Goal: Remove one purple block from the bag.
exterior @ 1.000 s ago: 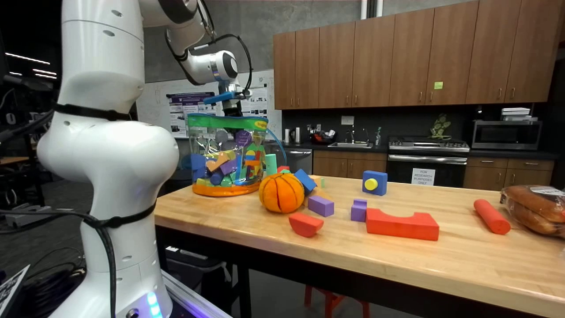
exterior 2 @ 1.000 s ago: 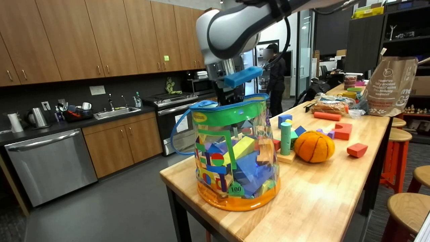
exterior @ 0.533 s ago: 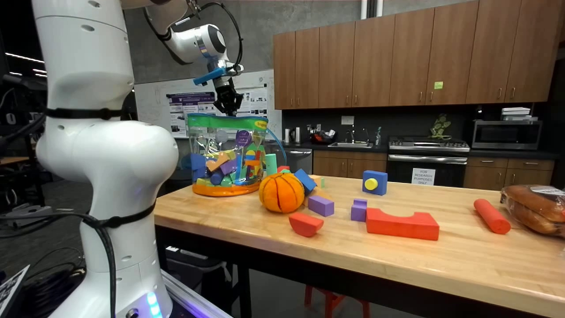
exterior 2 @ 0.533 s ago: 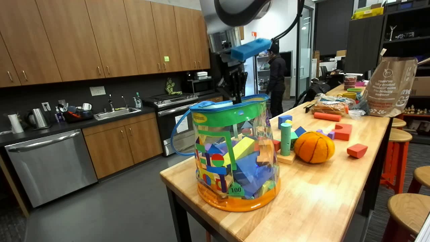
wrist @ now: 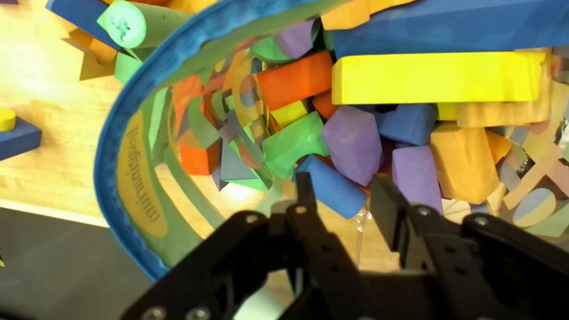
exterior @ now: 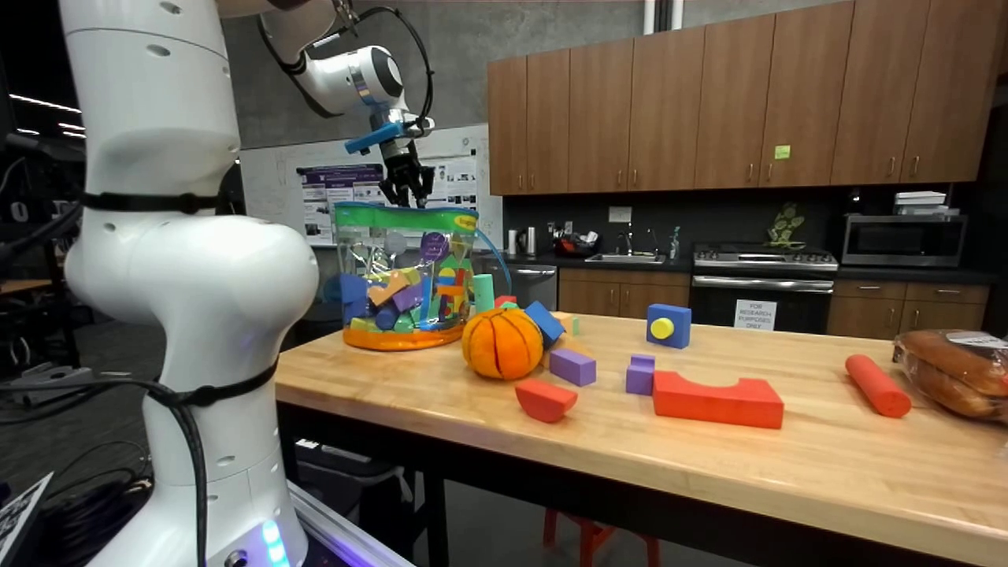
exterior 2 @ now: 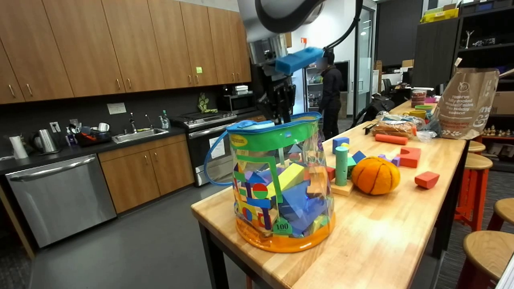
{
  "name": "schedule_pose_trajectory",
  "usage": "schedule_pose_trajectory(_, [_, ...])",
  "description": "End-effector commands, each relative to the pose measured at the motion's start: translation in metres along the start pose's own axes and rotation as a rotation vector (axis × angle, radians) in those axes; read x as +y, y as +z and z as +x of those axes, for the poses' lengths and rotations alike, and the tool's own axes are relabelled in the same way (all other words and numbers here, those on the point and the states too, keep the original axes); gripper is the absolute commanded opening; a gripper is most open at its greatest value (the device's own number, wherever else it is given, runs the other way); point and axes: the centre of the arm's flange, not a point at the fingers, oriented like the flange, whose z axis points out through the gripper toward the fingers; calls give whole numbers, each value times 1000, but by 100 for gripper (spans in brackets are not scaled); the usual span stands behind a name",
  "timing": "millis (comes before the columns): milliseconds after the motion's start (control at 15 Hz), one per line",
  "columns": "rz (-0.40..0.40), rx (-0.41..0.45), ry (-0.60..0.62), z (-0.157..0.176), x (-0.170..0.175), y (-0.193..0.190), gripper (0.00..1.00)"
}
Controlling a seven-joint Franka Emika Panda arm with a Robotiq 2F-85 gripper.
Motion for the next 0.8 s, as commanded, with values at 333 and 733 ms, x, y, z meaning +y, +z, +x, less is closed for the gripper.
schedule_pose_trajectory(333, [71,-95,-54,36,-21,60,99])
schedule_pose_trajectory(733, [189,-122,-224,62,-60,115,100])
